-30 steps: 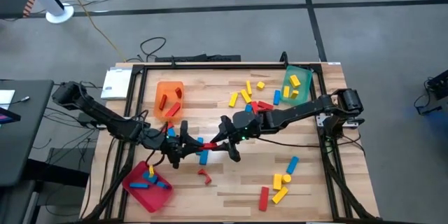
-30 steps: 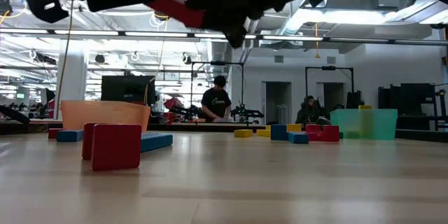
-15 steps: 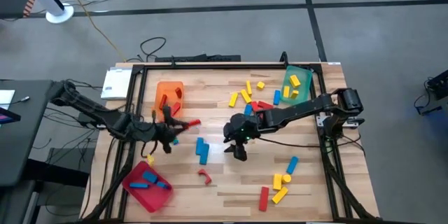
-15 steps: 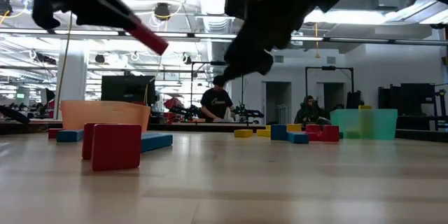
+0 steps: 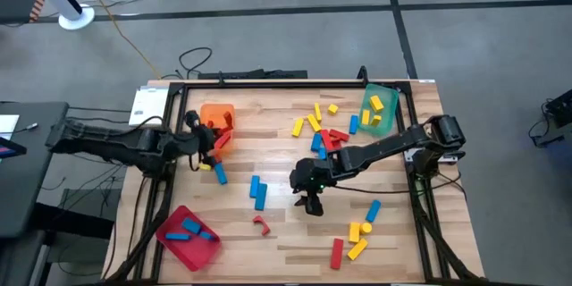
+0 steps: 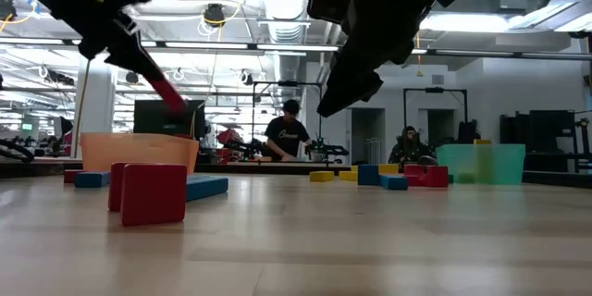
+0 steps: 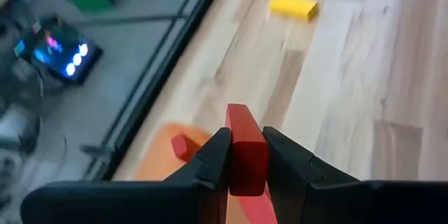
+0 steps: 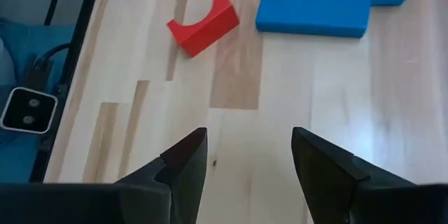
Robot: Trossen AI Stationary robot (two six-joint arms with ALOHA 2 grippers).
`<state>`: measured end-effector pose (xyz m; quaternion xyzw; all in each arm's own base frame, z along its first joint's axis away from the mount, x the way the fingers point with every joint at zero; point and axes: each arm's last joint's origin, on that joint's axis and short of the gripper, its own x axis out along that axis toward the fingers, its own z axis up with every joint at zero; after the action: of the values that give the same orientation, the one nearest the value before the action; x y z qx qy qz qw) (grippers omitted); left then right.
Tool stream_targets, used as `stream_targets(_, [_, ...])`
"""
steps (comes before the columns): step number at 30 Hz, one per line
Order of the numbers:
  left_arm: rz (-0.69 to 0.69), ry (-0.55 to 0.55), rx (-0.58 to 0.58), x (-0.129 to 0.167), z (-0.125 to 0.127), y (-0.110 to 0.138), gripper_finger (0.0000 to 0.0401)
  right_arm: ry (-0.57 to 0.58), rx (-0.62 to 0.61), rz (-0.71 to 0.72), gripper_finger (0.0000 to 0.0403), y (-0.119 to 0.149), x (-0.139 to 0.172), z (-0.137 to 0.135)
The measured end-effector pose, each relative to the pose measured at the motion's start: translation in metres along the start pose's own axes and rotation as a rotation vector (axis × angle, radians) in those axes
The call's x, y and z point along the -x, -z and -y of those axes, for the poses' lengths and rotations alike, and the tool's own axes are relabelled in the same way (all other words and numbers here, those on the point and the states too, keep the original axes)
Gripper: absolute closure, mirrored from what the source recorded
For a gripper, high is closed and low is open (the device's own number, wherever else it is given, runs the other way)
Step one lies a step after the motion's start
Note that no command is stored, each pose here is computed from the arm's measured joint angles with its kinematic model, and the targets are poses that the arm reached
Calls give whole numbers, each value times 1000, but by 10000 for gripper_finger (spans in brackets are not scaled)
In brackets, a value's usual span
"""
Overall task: Sort blocks
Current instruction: Put the red wooden block into the orange bin
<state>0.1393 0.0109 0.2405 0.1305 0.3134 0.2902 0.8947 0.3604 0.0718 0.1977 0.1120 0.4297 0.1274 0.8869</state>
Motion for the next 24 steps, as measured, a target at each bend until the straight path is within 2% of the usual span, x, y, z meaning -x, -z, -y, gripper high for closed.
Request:
stream_targets(9, [-174, 14, 149, -23, -10, 9, 337, -18, 22, -11, 179, 3, -2, -11])
stream_targets(15, [-267, 20, 193, -36, -10, 14, 336, -28, 35, -21, 179, 5, -3, -17])
stream_targets(24, [-346, 3, 207, -48, -8, 19, 293, -44, 79, -100, 179, 17, -6, -34])
